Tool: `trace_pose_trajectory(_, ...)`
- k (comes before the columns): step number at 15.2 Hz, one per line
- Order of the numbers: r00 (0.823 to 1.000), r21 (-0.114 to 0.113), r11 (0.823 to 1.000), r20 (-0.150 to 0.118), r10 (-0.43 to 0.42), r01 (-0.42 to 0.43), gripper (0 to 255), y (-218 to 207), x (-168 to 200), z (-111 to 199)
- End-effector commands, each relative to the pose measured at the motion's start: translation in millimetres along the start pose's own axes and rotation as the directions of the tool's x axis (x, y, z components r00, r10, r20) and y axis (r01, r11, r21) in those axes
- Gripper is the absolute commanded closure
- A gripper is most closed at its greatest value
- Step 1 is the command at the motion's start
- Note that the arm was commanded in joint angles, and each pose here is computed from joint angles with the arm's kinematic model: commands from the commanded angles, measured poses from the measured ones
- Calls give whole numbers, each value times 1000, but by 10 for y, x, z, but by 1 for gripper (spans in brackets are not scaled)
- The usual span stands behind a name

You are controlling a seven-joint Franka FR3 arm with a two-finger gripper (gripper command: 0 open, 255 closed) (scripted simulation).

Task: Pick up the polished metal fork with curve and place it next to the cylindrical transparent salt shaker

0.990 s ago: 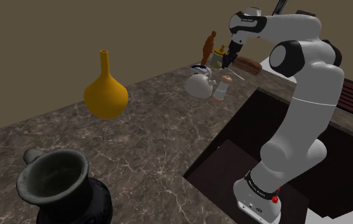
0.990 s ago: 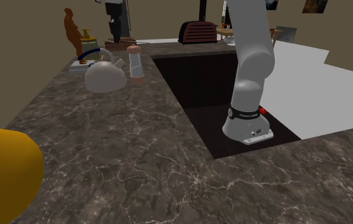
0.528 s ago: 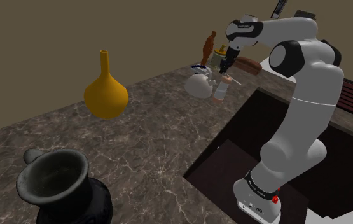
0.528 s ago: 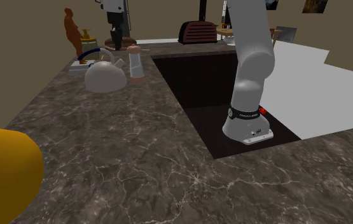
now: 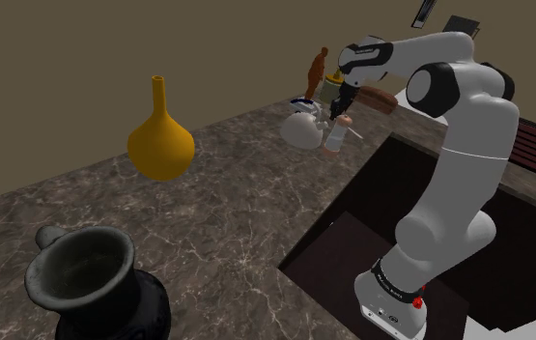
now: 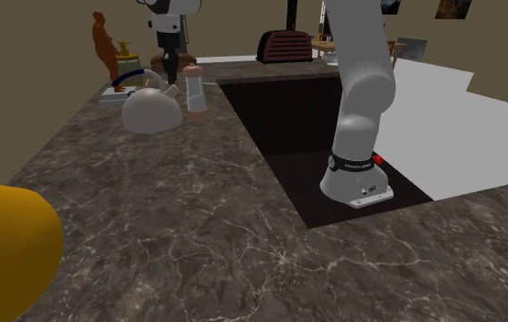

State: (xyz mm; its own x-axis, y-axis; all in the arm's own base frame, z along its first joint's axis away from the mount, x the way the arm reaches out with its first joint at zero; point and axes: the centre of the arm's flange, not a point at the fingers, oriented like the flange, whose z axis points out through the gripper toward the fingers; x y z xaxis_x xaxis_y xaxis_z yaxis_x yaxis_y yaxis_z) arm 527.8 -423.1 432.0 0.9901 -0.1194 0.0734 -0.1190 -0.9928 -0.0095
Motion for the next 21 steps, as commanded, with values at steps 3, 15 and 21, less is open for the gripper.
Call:
trace_pose_trajectory(3,1000,0,1000,0,0,0,255,-2,-11,208)
trace_pose_trajectory(15,1000,0,1000,0,0,0,255,4,-58,840)
trace_pose_trajectory(21,1000,0,1000,0,0,0,255,6,-67,967)
